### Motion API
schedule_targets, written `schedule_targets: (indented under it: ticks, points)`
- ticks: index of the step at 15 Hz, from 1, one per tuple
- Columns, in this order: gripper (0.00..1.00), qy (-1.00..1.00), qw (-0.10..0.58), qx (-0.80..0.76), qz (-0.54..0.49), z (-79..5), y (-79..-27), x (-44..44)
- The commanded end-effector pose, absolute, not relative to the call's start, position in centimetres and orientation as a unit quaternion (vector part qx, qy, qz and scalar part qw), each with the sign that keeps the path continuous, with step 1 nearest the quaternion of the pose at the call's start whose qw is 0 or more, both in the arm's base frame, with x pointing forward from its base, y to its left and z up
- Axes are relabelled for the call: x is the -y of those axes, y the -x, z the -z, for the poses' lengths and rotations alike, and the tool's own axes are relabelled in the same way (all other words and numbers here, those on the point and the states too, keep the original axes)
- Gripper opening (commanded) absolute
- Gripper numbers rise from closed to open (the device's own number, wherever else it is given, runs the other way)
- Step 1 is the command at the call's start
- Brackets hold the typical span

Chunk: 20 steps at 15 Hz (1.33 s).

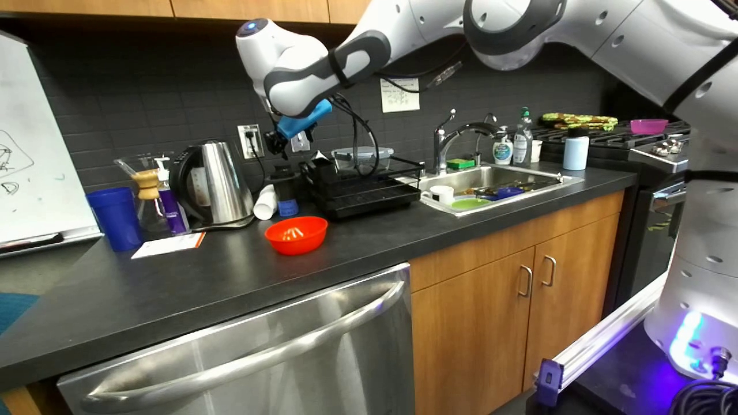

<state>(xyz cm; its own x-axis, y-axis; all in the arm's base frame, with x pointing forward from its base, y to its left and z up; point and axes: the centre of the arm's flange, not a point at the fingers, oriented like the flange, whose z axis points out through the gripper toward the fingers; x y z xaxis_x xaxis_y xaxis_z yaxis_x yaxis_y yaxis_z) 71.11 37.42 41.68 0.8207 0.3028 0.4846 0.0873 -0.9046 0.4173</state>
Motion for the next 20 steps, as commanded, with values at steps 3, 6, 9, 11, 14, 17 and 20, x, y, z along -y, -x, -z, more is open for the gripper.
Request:
schedule_targets:
  ticks: [3, 6, 9, 11, 14, 17, 20]
  points:
    - [1.0, -0.939, 0.177, -0.092, -0.28, -40.8, -72.9, -36.4]
    - [1.0, -0.94, 0.178, -0.086, -0.278, -40.5, -73.5, -35.7]
    - [1.0, -0.94, 0.177, -0.08, -0.28, -40.2, -74.2, -35.2]
    - [1.0, -0.941, 0.174, -0.077, -0.281, -40.1, -74.5, -34.9]
    - [1.0, -0.939, 0.165, -0.074, -0.292, -40.1, -75.1, -34.6]
    - [1.0, -0.938, 0.158, -0.069, -0.3, -40.0, -75.5, -34.4]
    - [1.0, -0.938, 0.154, -0.067, -0.304, -39.8, -75.9, -34.1]
